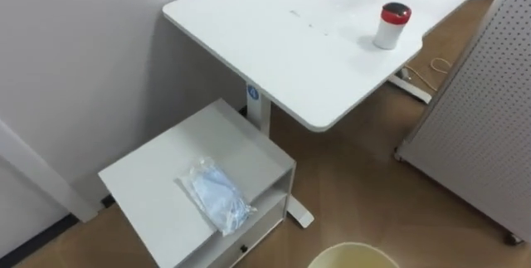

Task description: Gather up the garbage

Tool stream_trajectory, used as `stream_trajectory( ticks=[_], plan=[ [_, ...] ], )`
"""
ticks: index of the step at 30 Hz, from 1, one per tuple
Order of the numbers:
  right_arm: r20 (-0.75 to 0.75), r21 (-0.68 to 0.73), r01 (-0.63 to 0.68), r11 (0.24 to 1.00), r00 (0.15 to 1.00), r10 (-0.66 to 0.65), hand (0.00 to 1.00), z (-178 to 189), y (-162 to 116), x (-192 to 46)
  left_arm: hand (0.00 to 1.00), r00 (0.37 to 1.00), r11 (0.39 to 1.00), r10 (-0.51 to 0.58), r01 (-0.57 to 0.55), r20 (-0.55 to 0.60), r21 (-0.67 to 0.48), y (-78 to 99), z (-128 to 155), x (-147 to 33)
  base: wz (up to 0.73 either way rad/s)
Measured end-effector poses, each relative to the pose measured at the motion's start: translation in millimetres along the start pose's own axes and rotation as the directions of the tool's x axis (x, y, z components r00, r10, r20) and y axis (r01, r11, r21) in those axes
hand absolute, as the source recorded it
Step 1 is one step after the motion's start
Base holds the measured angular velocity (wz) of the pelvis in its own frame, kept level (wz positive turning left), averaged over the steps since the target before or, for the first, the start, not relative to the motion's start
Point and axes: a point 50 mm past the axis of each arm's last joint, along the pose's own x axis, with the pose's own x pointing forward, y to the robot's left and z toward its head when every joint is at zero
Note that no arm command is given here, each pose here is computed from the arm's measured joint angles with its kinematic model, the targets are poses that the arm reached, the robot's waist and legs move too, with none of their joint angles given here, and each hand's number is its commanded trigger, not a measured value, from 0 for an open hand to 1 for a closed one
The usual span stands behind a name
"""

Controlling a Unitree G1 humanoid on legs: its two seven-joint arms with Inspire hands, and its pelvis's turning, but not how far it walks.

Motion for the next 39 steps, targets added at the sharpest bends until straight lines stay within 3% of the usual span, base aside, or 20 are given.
stream_trajectory(
  ticks=[7,12,18,24,30,39],
  plan=[
    [0.069,-0.086,-0.073,0.994,0.994,0.08,1.0,35,18,9,0.0,0.987,0.998,0.043,-0.036,0.155,-0.047,1.8,63,15.8,-0.08],
    [0.136,-0.154,-0.079,0.985,0.986,0.1,1.0,60,23,12,0.0,0.938,0.983,0.178,-0.156,0.299,-0.097,30.4,122,25.7,-0.05],
    [0.222,-0.197,-0.089,0.976,0.966,0.132,1.0,87,36,13,0.0,0.887,0.966,0.253,-0.207,0.386,-0.158,40.6,167,25.0,-0.07],
    [0.247,-0.222,-0.106,0.969,0.955,0.161,1.0,94,42,12,0.0,0.86,0.942,0.315,-0.234,0.402,-0.24,47.4,184,23.1,-0.02],
    [0.277,-0.217,-0.109,0.97,0.946,0.168,1.0,98,48,10,0.0,0.817,0.924,0.372,-0.281,0.441,-0.259,60.0,204,20.5,-0.02],
    [0.316,-0.248,-0.116,0.962,0.929,0.193,1.0,107,55,8,0.0,0.78,0.902,0.427,-0.334,0.457,-0.271,64.0,213,17.6,0.0]
  ],
)
